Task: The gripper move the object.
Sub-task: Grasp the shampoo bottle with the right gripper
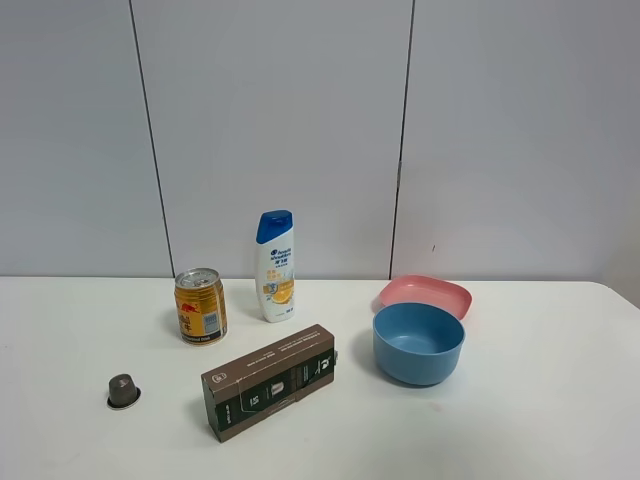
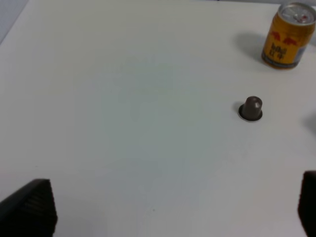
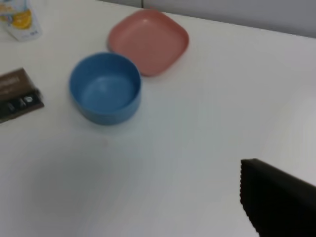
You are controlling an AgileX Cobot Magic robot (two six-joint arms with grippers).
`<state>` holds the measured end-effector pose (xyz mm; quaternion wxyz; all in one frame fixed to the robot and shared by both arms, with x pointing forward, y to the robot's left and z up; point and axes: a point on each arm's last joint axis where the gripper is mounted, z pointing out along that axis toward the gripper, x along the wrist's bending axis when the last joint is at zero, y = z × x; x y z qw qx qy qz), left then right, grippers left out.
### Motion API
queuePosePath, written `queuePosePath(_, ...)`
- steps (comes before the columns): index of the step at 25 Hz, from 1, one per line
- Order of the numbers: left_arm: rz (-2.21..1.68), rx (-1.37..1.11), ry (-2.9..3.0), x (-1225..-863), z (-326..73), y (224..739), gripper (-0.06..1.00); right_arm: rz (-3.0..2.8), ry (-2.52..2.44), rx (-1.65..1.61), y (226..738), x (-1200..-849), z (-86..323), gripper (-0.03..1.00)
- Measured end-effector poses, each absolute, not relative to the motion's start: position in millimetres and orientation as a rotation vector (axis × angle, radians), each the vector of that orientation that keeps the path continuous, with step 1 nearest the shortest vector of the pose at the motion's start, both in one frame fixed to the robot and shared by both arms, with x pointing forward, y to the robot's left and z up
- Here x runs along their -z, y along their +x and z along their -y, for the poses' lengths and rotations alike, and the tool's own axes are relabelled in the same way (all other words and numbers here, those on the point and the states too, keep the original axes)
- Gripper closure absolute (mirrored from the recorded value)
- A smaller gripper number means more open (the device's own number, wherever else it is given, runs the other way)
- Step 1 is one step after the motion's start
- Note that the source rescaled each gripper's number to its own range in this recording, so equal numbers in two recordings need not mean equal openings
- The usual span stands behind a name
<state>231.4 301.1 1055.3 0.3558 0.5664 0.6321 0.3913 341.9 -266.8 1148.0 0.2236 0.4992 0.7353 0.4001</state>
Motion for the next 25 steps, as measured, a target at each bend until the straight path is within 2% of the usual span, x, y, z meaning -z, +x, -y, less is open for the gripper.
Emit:
queuePosePath(8,-1.633,-1.011,1.463,-1055.3,-301.1,231.4,-0.06,-2.049,1.312,-1.273,403.3,-1140.2,258.8,-0.03)
queuePosePath(17,-1.633,-1.011,1.463,-1055.3,-301.1,231.4,-0.06,-2.042,1.122,-1.231,456.7,-1121.8,257.7,-0.03)
queuePosePath(25,-1.633,-1.011,1.463,-1055.3,-301.1,231.4,-0.06,-2.084,0.941,-1.187,489.9,-1096.1,207.0,-0.03)
